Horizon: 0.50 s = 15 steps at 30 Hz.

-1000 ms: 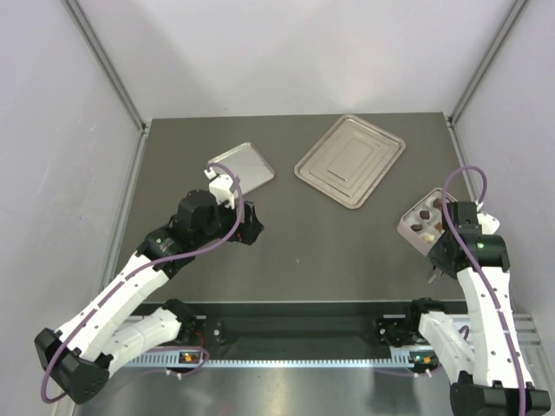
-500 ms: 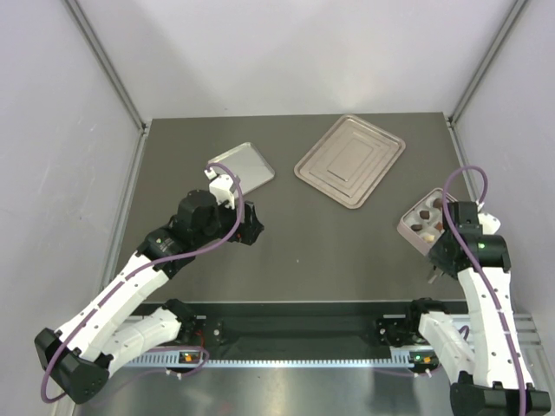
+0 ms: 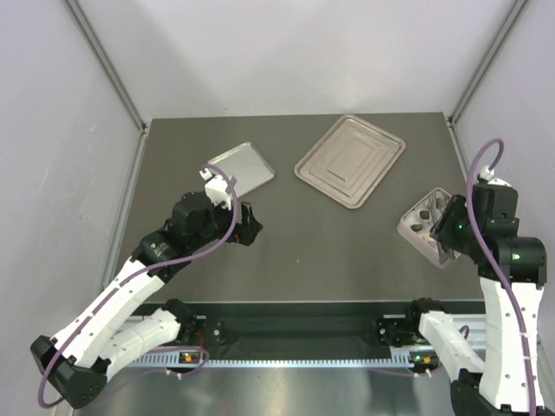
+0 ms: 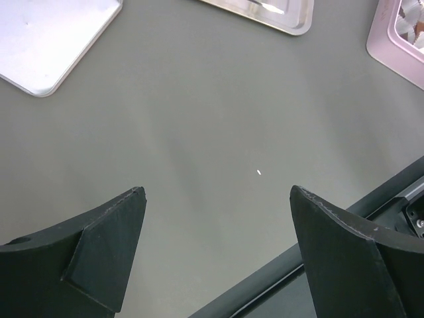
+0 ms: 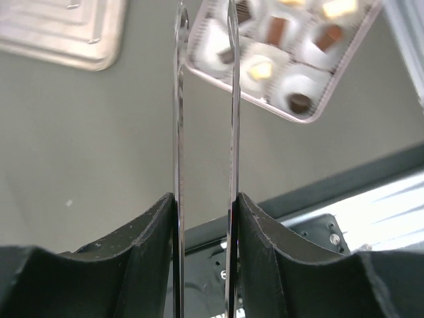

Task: Pack the chocolate

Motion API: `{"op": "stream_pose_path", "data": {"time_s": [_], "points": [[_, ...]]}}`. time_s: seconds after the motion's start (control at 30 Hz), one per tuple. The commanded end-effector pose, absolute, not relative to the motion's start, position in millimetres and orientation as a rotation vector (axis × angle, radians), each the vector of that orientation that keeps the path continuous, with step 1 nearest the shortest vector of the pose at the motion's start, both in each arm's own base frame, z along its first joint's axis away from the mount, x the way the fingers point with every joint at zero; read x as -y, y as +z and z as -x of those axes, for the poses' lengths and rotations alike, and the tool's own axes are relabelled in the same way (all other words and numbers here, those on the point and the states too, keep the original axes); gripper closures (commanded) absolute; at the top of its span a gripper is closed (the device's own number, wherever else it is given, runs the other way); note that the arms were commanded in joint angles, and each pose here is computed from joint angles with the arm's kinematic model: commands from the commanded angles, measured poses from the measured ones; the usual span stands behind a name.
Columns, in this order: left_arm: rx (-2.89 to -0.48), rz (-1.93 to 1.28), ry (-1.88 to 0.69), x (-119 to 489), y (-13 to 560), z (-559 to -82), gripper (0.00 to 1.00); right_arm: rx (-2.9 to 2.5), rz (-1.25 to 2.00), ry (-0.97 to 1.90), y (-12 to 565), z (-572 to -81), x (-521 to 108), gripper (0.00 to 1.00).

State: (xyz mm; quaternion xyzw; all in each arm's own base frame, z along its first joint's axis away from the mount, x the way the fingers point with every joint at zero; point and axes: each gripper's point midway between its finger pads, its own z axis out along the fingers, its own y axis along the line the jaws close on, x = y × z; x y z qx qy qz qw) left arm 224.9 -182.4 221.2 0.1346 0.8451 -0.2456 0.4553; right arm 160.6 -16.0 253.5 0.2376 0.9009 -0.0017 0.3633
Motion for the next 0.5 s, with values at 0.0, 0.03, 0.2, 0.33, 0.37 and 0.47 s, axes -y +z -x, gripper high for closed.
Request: {"op": "stream_pose_path", "data": {"time_s": [0.0, 0.03, 0.2, 0.33, 0.37, 0.47], "points": [[-2.059, -0.311, -0.602, 180, 228, -225, 0.05, -2.248, -0.381, 0.164, 287, -174, -9, 0.59], [-2.06, -0.312, -0.601, 180, 227, -225, 0.05, -2.244, -0.348, 0.2, 290, -175, -15, 0.59], [-2.062, -0.287, -0.566, 175, 226, -229, 0.05, -2.224, -0.2, 0.42, 299, -185, -49, 0.59], [-2.068, -0.278, -0.549, 177, 225, -236, 0.05, -2.204, -0.191, 0.53, 301, -216, -63, 0.61], [-2.071, -0.275, -0.545, 177, 225, -237, 0.05, -2.197, -0.202, 0.54, 300, -233, -63, 0.61], [-2.08, -0.266, -0.526, 178, 224, -243, 0.05, -2.212, -0.204, 0.574, 292, -269, -71, 0.62]]}}
